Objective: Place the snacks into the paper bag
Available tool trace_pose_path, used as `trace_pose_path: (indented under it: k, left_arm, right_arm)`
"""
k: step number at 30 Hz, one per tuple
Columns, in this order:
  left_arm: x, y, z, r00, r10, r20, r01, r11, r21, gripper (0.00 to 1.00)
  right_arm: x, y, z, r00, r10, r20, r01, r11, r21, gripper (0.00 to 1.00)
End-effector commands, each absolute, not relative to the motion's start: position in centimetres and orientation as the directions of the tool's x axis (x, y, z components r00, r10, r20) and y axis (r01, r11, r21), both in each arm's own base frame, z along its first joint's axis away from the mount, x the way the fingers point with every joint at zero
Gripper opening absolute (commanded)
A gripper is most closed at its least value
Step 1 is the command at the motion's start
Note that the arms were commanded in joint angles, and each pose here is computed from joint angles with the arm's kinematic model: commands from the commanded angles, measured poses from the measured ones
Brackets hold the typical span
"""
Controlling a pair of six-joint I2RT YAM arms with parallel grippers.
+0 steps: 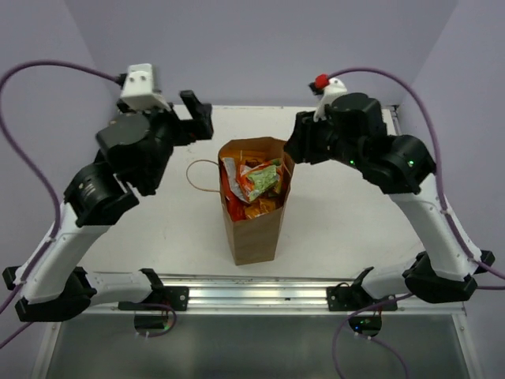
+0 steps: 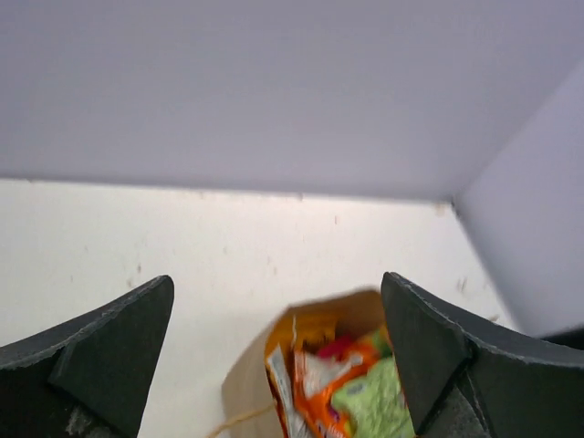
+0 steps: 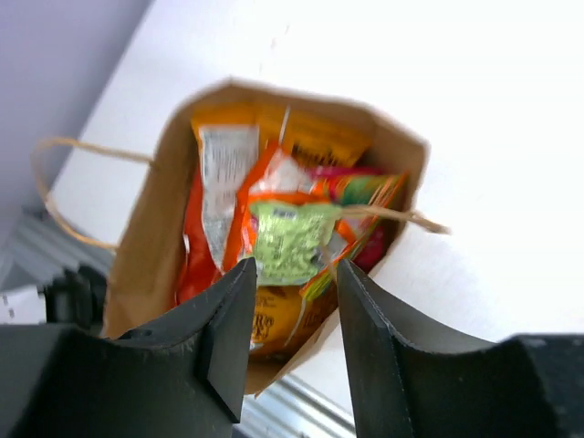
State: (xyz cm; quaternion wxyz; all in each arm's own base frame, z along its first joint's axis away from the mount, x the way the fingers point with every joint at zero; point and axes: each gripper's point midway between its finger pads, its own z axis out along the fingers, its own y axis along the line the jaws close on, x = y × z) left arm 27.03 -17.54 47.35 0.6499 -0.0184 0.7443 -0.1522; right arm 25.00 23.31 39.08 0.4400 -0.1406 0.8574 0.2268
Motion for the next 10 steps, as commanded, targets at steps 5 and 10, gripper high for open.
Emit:
trace_pose_path:
  k: [5,10]
  left_arm:
    - [26.5,-7.6,53.0,0.161,-0.168,-0.973,-0.196,0.96,-0.198,1.0]
    - [28.4,-8.2,51.4,0.127,-0.019,-0.992,-0.156,0.987,-0.039,1.0]
  right_arm:
    - [25.0,11.4,43.1,-0.437,-0.04,-0.899,-0.072,0.997,-0.009,0.51]
    - [24.9,4.8,38.3,-0.537,-0.141,-0.832,0.186,0.942,-0.28,0.51]
